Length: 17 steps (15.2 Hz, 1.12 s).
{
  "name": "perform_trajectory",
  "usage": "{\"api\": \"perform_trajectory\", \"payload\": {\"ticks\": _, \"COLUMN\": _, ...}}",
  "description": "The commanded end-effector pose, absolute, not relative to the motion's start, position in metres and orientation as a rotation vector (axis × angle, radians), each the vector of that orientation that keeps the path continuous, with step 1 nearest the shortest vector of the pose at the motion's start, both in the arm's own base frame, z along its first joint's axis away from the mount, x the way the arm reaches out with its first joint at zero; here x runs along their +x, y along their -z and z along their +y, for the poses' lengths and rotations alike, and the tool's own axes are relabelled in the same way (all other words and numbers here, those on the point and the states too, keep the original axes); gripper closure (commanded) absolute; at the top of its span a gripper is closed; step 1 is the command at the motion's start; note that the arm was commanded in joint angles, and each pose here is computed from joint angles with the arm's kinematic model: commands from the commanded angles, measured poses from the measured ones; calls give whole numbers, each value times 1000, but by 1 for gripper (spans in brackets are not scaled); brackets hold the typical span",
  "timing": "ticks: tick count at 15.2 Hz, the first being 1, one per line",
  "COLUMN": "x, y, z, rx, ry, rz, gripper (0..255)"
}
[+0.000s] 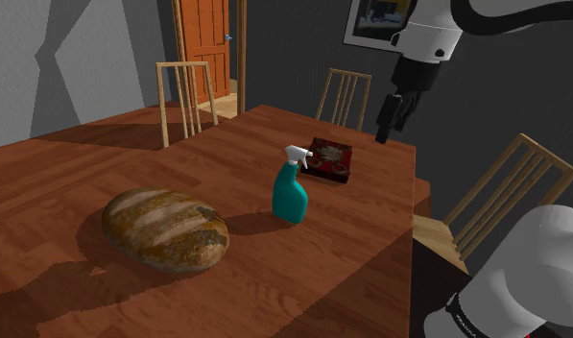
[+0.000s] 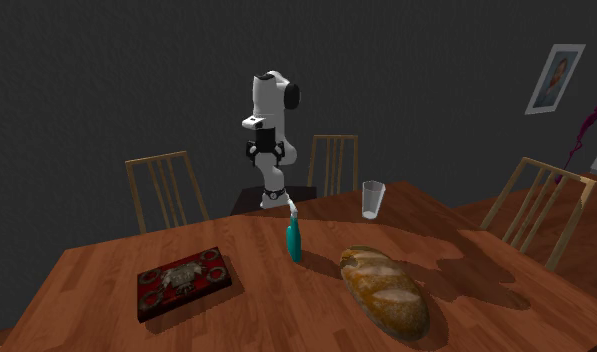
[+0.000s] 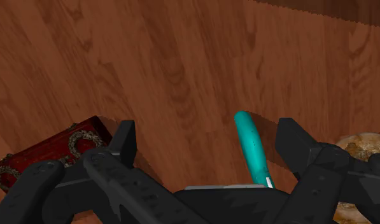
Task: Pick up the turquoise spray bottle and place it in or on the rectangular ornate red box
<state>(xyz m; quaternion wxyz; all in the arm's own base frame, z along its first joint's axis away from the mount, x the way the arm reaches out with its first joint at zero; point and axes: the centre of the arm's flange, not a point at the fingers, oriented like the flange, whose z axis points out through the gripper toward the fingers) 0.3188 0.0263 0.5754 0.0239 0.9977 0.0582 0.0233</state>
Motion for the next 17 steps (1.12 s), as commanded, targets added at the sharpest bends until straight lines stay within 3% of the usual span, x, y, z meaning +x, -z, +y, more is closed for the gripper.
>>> {"api": "perform_trajectory", "payload": {"ticks": 1, "x": 319, "y": -575, "z": 26, "rx": 3088, "ry": -72, "rz": 180, "gripper": 0}}
{"api": "perform_trajectory", "payload": {"ticks": 17, "x": 372, "y": -405, "z": 84, "rx": 3099, "ry": -720, "rz": 583, "gripper": 0}}
